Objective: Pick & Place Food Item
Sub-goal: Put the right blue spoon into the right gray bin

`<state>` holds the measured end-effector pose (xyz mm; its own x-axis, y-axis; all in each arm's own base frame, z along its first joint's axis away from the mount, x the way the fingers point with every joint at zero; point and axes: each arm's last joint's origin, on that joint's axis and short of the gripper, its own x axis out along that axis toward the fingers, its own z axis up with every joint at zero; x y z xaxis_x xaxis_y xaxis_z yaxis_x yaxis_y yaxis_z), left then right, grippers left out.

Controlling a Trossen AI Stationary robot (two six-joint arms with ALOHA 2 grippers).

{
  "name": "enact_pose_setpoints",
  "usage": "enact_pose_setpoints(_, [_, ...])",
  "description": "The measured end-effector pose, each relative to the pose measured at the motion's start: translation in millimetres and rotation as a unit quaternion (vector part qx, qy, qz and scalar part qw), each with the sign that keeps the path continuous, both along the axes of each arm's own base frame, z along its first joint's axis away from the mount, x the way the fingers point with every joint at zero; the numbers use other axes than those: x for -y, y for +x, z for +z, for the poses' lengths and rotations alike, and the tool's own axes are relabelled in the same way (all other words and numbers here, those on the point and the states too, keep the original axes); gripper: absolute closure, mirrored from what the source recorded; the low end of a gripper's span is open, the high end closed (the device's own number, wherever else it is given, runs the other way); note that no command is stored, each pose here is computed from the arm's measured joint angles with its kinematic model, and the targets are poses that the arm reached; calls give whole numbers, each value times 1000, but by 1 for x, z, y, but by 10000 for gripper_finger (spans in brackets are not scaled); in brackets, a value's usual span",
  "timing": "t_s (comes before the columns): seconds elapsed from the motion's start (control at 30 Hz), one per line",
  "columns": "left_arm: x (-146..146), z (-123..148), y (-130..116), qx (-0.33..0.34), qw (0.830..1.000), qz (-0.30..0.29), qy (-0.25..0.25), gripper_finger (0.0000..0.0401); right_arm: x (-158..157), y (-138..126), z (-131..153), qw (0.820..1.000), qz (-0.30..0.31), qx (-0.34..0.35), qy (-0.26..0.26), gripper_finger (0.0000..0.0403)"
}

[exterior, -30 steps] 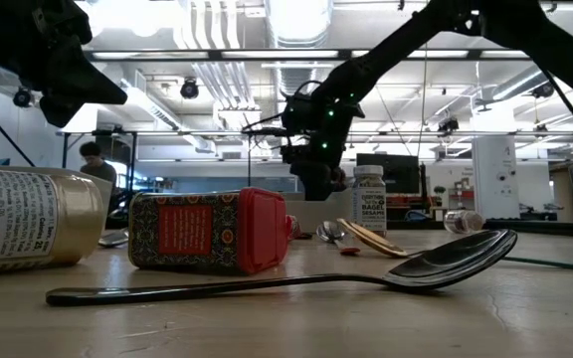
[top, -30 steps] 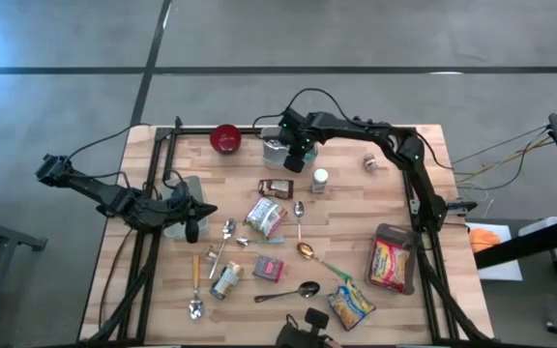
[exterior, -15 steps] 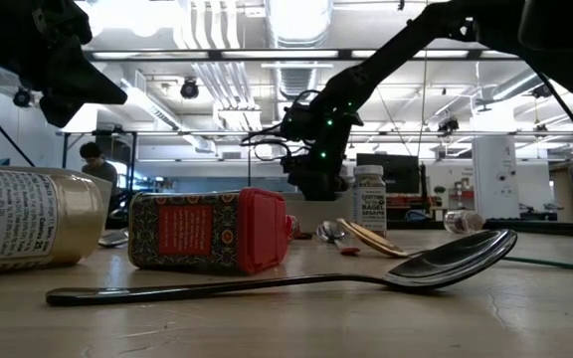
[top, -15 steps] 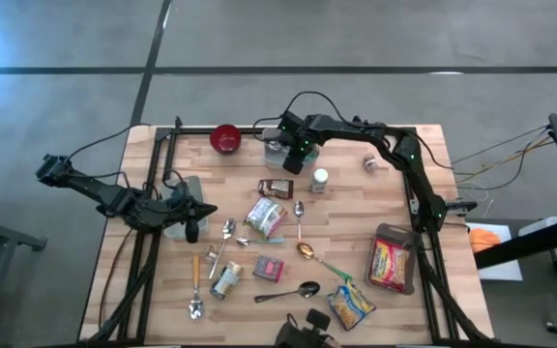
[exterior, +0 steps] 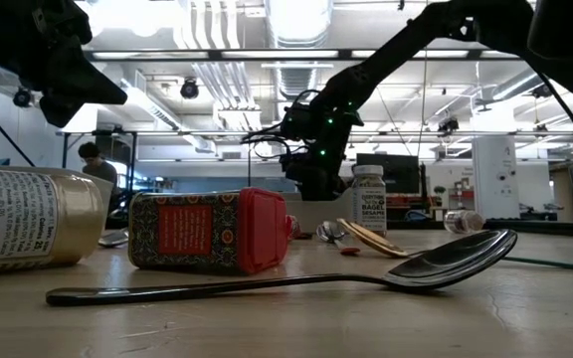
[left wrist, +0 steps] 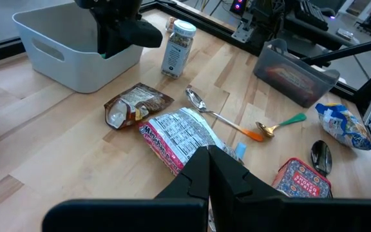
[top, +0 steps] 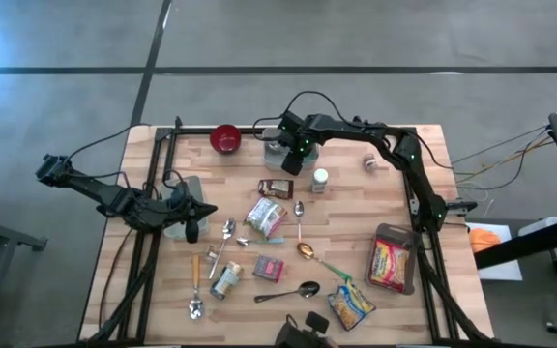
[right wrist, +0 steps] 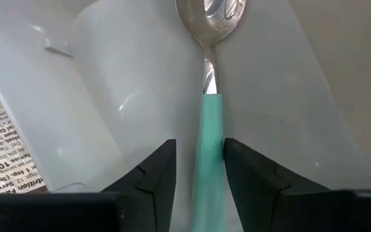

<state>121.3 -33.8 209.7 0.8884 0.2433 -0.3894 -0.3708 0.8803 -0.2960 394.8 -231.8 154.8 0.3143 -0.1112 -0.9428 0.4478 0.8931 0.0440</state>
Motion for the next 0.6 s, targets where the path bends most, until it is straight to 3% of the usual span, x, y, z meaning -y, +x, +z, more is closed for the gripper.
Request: enact_pose_setpoints(0.6, [0,0,0,0,1000,0,0,401,-6,-4,17,999,-10,20,42,273])
